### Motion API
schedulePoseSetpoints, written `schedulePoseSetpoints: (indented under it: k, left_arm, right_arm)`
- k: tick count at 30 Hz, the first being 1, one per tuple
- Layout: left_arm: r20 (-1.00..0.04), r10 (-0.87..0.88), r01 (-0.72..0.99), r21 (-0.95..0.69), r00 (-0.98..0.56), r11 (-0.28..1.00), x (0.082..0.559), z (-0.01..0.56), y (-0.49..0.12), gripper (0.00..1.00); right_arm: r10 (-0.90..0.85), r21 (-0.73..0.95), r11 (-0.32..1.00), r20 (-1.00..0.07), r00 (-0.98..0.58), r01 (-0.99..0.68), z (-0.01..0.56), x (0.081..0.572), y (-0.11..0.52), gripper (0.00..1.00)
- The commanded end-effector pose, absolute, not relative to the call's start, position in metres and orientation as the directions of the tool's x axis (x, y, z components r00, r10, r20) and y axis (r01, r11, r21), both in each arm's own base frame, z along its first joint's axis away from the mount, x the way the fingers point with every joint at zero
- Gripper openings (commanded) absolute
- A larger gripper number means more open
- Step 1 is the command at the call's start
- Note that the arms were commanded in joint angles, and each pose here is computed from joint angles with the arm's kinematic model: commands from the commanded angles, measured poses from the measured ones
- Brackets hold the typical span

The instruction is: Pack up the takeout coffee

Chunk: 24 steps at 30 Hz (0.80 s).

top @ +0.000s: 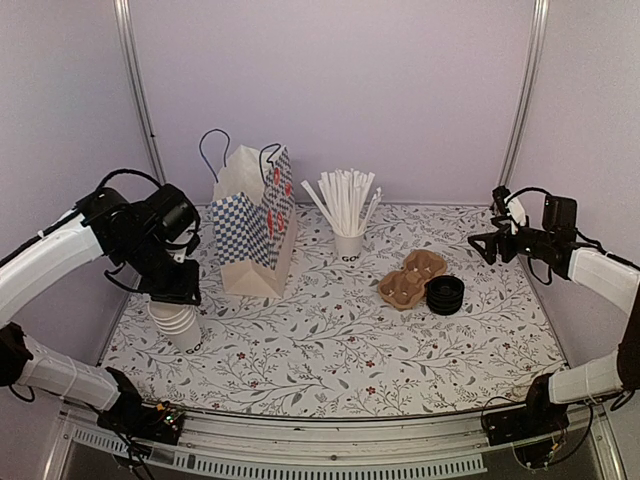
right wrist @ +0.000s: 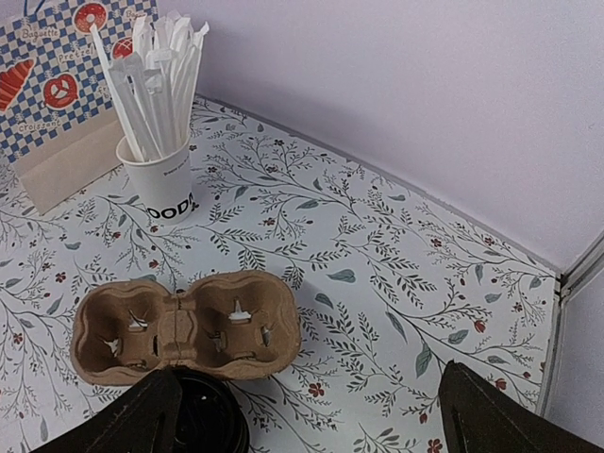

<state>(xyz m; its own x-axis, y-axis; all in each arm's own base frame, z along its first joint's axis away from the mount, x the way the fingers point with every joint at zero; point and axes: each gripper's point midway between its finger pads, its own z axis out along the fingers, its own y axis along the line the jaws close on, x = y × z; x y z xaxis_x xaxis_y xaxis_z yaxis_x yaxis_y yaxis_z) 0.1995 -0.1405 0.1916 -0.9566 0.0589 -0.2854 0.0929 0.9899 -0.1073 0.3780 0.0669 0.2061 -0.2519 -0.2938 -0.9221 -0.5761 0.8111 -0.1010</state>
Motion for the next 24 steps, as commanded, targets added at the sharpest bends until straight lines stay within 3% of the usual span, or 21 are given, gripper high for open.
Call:
schedulePoseSetpoints:
  k: [1, 24]
  left_arm:
    - [-0.244, 0.06, 0.064, -0.008, -0.968, 0.998, 0.195, 0.178, -0.129, 0.35]
    - [-0.191, 0.113, 0.088, 0.138, -0.975, 0.987, 0.202, 0.154, -0.116, 0.19]
  right_arm:
    - [-0.31, -0.121, 0.807, -0.92, -0.239, -0.578, 0.209, 0.381, 0.064, 0.99]
    - [-0.311, -0.076, 0.798, -0.902, -0.3, -0.597, 0.193, 0.383, 0.066, 0.99]
